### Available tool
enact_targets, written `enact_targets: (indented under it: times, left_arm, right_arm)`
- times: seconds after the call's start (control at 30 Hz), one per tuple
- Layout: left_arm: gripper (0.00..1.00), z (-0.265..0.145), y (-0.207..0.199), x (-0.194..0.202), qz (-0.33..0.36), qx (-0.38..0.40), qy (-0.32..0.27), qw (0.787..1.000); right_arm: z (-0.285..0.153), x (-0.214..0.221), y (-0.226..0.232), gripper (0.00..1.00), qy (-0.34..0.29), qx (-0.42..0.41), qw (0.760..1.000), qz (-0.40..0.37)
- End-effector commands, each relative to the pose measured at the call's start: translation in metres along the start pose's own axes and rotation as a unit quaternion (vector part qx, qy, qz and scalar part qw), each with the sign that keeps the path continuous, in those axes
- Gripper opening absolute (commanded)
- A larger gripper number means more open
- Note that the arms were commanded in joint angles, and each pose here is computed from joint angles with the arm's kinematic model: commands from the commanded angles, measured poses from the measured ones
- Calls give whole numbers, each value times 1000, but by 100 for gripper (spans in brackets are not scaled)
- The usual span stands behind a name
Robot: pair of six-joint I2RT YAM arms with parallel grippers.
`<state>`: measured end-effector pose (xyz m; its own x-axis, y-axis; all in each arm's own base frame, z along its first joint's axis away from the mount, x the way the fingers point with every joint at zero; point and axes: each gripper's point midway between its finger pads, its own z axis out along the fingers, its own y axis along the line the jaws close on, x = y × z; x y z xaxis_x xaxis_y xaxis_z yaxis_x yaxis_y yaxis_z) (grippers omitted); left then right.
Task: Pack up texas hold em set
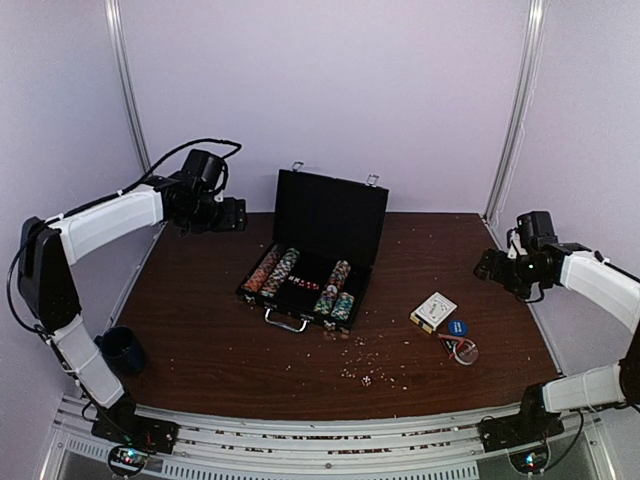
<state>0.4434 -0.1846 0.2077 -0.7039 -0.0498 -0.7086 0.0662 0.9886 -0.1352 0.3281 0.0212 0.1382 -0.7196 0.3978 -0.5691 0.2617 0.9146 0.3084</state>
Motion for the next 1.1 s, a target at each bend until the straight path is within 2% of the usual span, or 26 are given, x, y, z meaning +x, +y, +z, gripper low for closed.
enact_targets:
  times: [0.0, 0.13, 0.27, 0.53, 0.7, 0.87, 1.07]
  left_arm:
    - [88, -14, 18, -1, 3, -41, 0, 999]
    - [97, -28, 27, -4, -15, -46, -5, 999]
    - [98, -35, 40, 0, -50, -48, 4, 998]
    - [98, -50, 28, -7, 12, -6, 0, 1000]
    - [98, -58, 28, -5, 38, 7, -26, 999]
    - [98, -68, 29, 5, 34, 27, -51, 998]
    - [98, -62, 29, 12, 41, 31, -53, 997]
  right_arm:
    - [2, 29, 6, 95, 41, -8, 999, -1]
    - [9, 61, 7, 95, 89, 7, 996, -1]
    - [11, 84, 5, 93, 108, 28, 994, 4]
    - [19, 123, 13, 78, 139, 33, 989, 25]
    - [30, 129, 14, 68, 140, 49, 989, 15]
    - [38, 131, 7, 59, 141, 70, 988, 4]
    - [47, 129, 26, 49, 143, 22, 989, -19]
